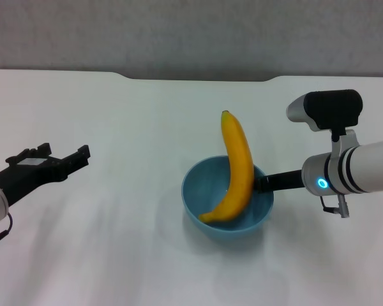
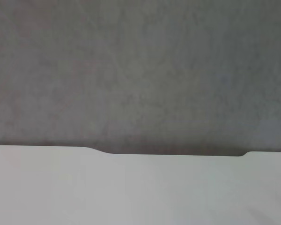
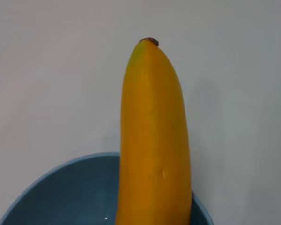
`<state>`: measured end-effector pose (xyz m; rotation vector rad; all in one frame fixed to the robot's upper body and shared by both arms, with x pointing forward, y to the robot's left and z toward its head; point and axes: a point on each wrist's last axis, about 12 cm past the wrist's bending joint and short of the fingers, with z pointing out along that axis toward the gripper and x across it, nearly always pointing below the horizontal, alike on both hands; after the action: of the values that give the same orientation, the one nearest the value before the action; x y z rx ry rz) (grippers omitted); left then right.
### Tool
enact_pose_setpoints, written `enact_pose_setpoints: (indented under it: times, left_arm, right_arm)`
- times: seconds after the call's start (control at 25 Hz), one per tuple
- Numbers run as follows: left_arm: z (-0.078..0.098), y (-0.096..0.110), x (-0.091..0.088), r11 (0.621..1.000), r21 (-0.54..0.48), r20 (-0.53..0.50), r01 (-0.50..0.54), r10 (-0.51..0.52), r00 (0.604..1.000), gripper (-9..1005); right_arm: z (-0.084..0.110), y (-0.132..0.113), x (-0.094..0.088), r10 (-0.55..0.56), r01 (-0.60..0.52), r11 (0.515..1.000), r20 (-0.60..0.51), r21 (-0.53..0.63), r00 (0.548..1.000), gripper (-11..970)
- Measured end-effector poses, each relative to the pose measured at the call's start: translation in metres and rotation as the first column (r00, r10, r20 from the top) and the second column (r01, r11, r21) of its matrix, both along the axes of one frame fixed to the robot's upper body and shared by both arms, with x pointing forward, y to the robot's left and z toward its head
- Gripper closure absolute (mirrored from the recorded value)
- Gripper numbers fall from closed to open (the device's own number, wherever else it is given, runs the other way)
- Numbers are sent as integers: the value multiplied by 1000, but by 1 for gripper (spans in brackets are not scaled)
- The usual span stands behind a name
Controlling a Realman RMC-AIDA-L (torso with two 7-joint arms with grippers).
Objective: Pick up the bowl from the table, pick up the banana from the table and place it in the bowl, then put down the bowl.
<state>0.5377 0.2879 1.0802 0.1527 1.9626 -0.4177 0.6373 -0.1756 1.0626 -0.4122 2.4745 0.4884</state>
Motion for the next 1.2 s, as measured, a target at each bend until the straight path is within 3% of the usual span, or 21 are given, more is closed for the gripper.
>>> enact_pose_setpoints:
  times: [0.56,0.88,1.0,1.2]
  left_arm:
    - [-4,3,-3,1000,-7,1,-3,3,1000,89]
    - [-8,8,-6,1000,-9,-15,-20,20,1000,89]
    - [-10,10,-8,1000,0,-17,-23,23,1000,89]
    - [-10,11,-12,1000,9,17,-5,5,1000,90]
  right_arm:
    - [-4,-7,-5,-11,11,1000,71,-1,997,901]
    - [0,-19,-21,-19,13,999,124,48,992,598]
    - [4,-26,-30,0,-6,999,177,35,984,458]
    - [14,-51,-50,-5,7,1000,314,-5,950,304]
